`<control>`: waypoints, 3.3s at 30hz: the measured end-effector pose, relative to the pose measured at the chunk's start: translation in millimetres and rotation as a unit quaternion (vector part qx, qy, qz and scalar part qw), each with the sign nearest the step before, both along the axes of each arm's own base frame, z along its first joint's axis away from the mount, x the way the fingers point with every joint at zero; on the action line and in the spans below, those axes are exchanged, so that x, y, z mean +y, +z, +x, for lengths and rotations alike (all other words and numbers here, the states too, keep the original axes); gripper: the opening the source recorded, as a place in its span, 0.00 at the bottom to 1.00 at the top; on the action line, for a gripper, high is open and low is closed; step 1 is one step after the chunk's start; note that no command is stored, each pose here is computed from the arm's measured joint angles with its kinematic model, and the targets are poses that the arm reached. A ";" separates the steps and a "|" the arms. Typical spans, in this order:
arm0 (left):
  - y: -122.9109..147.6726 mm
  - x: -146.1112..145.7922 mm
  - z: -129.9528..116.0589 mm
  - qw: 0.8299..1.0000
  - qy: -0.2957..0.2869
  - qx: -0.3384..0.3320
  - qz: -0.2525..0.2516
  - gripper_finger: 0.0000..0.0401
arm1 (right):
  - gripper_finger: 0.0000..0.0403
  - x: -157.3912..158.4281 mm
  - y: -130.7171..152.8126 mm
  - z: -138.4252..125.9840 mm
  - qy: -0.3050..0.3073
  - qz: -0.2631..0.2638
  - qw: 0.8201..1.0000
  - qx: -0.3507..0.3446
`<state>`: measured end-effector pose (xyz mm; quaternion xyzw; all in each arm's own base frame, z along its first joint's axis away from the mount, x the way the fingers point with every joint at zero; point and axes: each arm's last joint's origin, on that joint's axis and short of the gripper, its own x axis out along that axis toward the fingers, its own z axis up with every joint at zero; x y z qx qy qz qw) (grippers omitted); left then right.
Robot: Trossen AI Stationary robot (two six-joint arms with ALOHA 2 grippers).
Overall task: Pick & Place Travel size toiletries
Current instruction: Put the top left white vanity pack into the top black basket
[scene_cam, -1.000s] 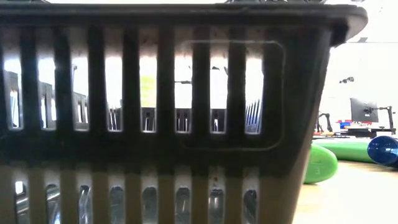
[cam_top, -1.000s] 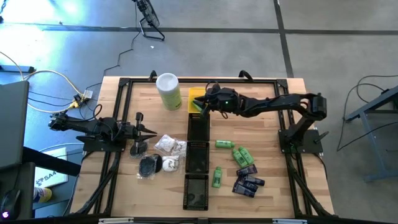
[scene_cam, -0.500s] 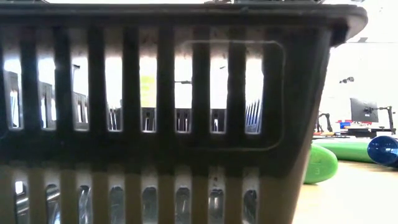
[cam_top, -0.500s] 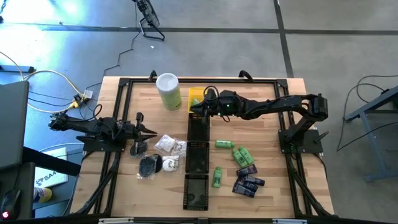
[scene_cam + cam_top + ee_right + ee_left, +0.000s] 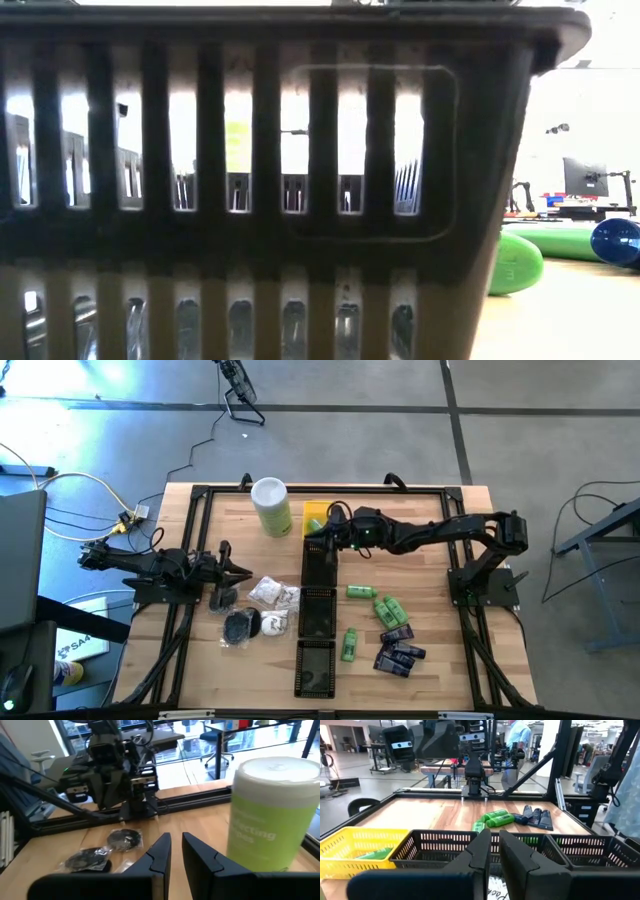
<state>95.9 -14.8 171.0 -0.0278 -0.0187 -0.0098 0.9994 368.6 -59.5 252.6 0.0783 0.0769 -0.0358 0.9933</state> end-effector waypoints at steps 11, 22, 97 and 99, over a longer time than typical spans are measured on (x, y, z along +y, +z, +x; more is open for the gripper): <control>0.1 0.7 0.0 1.000 0.010 -0.001 -0.010 0.08 | 0.10 11.0 -8.9 0.0 0.023 -0.025 0.998 0.046; 0.1 0.6 0.0 0.999 0.012 -0.001 0.034 0.08 | 0.10 19.9 8.1 -26.6 -0.001 -0.028 0.992 0.125; 0.2 0.9 0.0 0.999 0.017 -0.001 0.052 0.08 | 0.01 31.2 -59.2 -187.0 -0.080 -0.038 0.993 0.078; 0.2 0.9 0.0 0.999 0.017 -0.001 0.052 0.08 | 0.01 31.4 -57.0 -188.7 -0.080 -0.039 0.994 0.069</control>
